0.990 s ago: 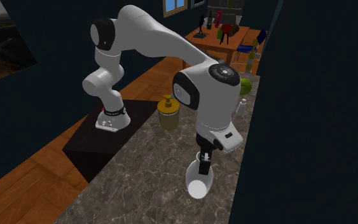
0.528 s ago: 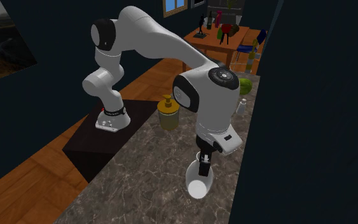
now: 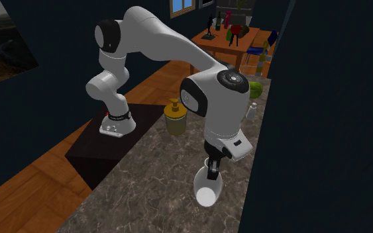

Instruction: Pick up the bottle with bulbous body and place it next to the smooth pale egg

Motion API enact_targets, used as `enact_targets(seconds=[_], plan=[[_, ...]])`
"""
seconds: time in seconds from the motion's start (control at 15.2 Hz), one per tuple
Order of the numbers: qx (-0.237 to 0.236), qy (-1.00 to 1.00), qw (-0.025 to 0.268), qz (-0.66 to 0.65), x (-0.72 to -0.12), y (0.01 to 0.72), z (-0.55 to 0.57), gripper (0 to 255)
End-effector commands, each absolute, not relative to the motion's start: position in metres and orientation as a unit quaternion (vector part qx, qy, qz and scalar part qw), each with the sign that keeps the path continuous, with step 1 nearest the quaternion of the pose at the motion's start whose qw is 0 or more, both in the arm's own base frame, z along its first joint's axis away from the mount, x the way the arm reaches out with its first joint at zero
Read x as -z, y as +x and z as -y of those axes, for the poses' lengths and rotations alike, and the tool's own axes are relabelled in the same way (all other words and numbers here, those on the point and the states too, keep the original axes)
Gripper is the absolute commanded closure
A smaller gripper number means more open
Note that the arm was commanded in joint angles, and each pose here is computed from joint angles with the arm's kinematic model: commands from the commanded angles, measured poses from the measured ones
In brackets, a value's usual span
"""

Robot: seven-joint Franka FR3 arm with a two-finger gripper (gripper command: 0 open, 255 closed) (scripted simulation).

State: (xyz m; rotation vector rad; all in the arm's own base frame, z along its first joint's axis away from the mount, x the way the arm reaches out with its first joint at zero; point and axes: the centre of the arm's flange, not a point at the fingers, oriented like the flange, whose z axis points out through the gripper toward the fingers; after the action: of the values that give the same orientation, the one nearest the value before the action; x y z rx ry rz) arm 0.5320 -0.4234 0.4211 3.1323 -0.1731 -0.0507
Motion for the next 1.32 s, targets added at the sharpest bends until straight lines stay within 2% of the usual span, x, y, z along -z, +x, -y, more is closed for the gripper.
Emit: enact_targets(seconds=[0.0,1.25], plan=[[0.017,0.998,0.002,0.055,-0.421,0.532,0.423,255],[0.017,0.998,0.002,0.055,-0.510,0.532,0.424,255]])
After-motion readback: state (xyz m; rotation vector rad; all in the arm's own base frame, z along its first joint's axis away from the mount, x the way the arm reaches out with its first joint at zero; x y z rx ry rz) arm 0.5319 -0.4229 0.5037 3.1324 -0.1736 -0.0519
